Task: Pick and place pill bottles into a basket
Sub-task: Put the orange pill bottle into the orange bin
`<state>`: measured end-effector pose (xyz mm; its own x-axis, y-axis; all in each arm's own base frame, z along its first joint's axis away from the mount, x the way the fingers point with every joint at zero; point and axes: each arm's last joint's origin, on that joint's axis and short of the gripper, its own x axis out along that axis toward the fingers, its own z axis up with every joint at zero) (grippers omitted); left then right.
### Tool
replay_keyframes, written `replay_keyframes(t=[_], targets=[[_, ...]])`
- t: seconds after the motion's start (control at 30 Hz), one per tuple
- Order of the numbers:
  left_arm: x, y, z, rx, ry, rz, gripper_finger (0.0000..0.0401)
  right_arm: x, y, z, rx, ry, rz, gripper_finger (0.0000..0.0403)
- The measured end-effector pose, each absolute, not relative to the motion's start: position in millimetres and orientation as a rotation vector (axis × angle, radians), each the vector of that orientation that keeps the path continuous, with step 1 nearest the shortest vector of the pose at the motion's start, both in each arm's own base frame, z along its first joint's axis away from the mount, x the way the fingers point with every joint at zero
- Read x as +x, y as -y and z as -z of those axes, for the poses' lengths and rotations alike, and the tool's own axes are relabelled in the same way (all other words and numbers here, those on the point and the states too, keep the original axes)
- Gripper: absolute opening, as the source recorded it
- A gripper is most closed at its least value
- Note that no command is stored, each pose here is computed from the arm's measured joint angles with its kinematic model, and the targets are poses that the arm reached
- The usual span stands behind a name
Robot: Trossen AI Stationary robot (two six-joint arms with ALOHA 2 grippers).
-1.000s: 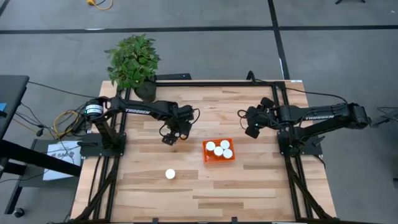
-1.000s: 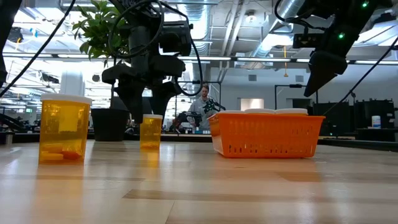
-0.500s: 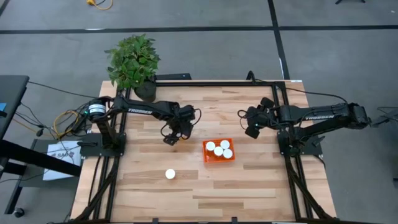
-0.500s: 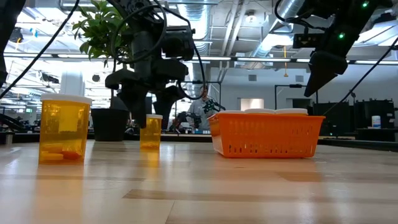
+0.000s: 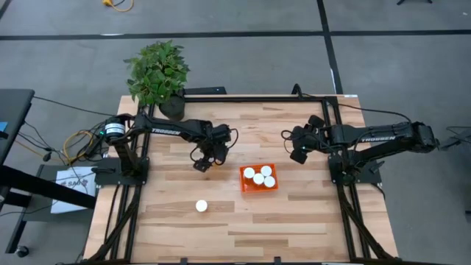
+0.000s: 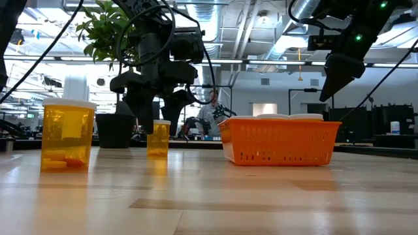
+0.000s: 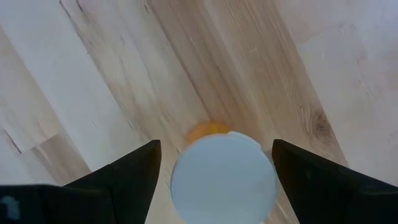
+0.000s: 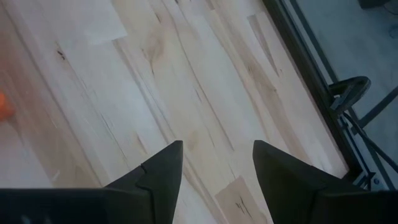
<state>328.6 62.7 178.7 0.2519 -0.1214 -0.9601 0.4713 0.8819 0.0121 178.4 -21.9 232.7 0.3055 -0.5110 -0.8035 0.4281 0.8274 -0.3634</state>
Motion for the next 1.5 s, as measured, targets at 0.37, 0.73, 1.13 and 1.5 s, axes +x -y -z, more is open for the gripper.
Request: replay_keyframes(t=[0.37, 0.73, 1.13, 1.5], targets=[[329, -59, -178, 0.370, -1.279, 0.390, 0.0276, 179, 22, -233, -0.087, -1.096, 0.622, 0.0189], [331, -50, -178, 0.375, -1.277, 0.401, 0.0206, 179, 22, -233, -0.087, -1.094, 0.621, 0.0189], [330, -50, -178, 0.349, -1.289, 0.383, 0.0207, 179, 22, -233, -0.087, -1.094, 0.620, 0.0189], [330, -49, -178, 0.347, -1.295, 0.376, 0.0195, 179, 22, -233, -0.087, -1.095, 0.620, 0.0189]])
